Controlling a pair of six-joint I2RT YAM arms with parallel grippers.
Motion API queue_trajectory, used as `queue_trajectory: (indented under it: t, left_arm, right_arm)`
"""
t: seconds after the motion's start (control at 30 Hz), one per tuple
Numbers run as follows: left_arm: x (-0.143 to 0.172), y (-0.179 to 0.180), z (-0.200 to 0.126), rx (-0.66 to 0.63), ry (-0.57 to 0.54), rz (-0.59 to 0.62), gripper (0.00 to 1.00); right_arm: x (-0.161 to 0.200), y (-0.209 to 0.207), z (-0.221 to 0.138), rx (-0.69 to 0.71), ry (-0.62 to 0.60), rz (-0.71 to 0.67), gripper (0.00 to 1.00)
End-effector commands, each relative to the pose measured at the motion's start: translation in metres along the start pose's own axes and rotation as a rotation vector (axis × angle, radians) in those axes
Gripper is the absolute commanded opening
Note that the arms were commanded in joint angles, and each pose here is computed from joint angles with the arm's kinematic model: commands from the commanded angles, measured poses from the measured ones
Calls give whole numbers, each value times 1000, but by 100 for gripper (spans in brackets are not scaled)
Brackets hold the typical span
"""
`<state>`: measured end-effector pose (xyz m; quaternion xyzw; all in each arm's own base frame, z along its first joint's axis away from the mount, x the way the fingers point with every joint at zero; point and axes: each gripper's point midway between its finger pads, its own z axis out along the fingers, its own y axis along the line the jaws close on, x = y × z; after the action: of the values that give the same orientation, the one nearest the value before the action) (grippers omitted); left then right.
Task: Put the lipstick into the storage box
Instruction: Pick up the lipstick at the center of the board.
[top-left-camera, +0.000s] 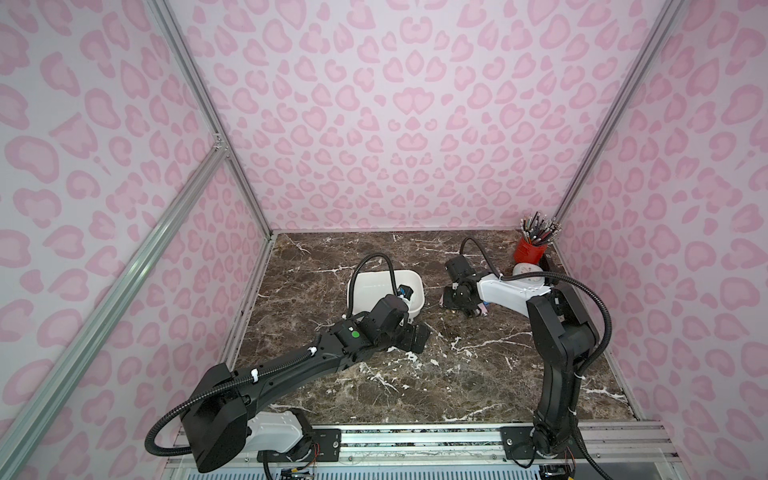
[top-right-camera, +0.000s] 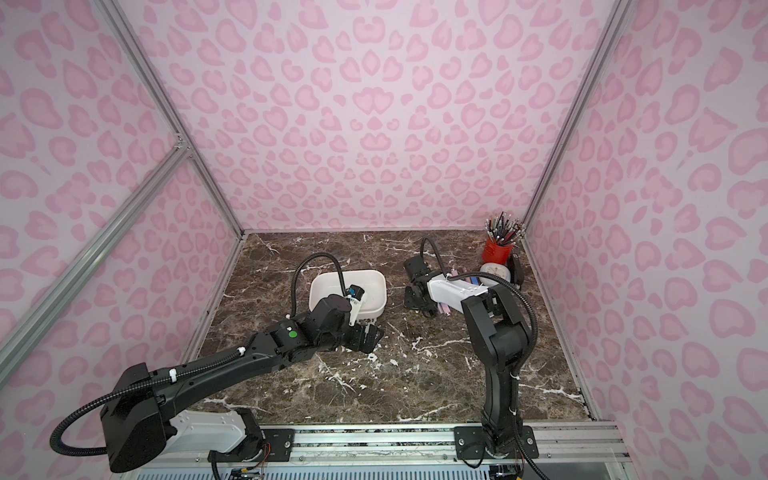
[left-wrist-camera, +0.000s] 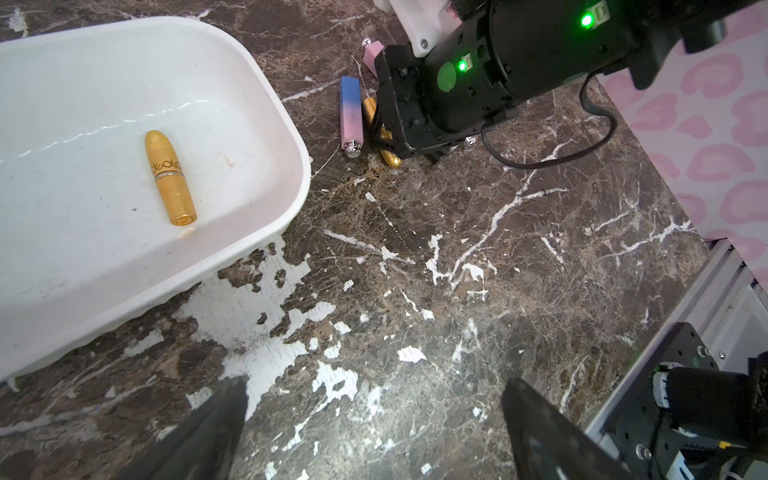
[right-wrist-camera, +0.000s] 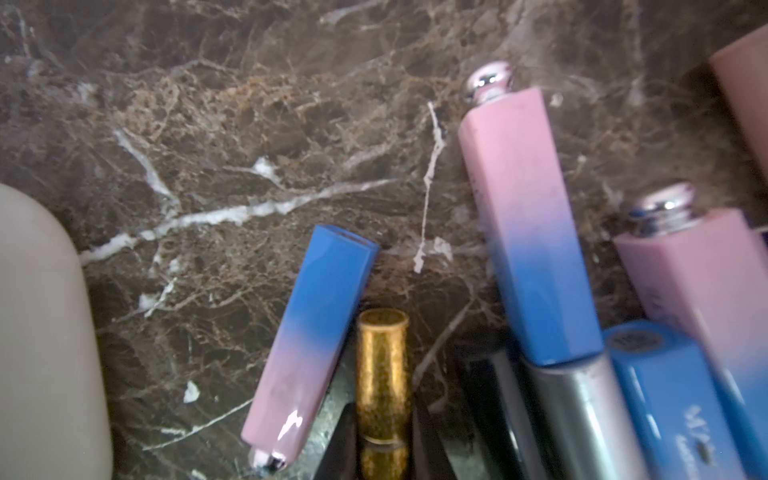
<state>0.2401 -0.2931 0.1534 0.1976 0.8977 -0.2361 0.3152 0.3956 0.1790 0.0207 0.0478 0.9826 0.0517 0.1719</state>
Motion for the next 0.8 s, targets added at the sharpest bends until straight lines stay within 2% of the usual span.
queue_trajectory:
  t: [0.0,0.33,0.57,0.77]
  left_arm:
    - [-4,0,-2,2,-27,2,98]
    - [-3,9,-13,-30,-57,5,98]
    - [7,19,-23,-56,-70,-13,98]
    - [14,32,-40,-93,-101,-29,98]
  right_arm:
    - [12,-9,-1,52,37,-10,17]
    - [-5,13,-59,64,-64,-82,17]
    - [-26,80,-92,-34,-136,-173,17]
    - [-29,139,-78,-82,-115,-258,17]
